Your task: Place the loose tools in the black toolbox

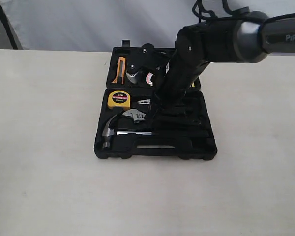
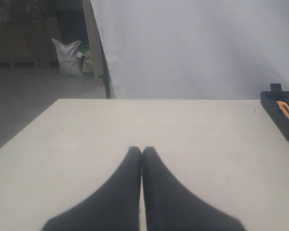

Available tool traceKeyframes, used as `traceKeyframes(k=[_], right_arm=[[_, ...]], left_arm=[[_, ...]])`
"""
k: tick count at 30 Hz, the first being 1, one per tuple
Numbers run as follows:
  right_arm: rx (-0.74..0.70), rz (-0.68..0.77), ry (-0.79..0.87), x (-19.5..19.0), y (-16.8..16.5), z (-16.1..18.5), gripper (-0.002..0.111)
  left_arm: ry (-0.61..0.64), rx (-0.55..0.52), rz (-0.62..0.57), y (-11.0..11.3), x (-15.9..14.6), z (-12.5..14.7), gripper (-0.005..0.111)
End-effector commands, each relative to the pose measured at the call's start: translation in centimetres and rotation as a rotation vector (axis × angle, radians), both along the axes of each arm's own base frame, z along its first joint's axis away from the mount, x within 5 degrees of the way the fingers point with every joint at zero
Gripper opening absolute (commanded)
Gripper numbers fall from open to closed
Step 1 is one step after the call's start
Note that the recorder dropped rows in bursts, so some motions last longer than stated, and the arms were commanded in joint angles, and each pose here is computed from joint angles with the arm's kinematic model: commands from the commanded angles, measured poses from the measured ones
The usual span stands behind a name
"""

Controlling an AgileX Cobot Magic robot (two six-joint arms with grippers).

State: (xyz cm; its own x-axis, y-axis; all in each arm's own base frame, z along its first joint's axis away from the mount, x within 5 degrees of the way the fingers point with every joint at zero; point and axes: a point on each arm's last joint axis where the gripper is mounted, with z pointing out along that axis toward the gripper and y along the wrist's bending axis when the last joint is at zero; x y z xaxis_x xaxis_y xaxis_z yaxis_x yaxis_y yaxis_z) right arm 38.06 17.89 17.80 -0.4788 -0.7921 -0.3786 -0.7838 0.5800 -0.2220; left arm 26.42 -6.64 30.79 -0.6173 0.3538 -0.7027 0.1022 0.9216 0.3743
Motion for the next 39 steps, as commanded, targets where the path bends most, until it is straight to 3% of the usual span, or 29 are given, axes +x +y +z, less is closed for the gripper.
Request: traceKeyframes(k=[1,6,9,14,19,23,28,32,39], right_arm=[[0.028,-0.073,0.076,0.5,-0.4,-2.4,0.0],[-0.018,-0.089,0.201,0.5,-0.6,-7.3,0.0],[-0.026,-0.089,0.215,0.5,-0.7,-7.6,0.0],[0.013,-0.083,0.138,0.8,-0.5,-2.8,0.0],[0.128,-0.113,-0.046,-0.3,-1.3,6.9,0.0],[0.22,-0.248,0.02,-0.6,-4.3,8.9,0.0],[0.271,-0.403,0.1,-0.4,-7.6,6.2,0.0],[0.246,-0.414,0.13,0.1,-6.9,1.3,0.0],[0.231,-0.387,0.133,0.4,-5.6,-0.6,0.0]], left_arm=[[-0.005,-0.027,0.001,0.0,-0.2,-0.1,0.001],[-0.005,-0.027,0.001,0.0,-0.2,-0.1,0.001],[-0.005,-0.027,0.001,0.0,-0.2,-0.1,0.001],[-0.005,-0.027,0.001,0.0,-0.2,-0.1,0.001],[-0.005,-0.027,0.001,0.0,-0.2,-0.1,0.001],[-0.005,-0.027,0.001,0.0,-0.2,-0.1,0.001],[-0.005,-0.027,0.001,0.0,-0.2,-0.1,0.001],[-0.005,-0.027,0.001,0.0,-0.2,-0.1,0.001],[-0.005,-0.027,0.001,0.0,-0.2,-0.1,0.001]])
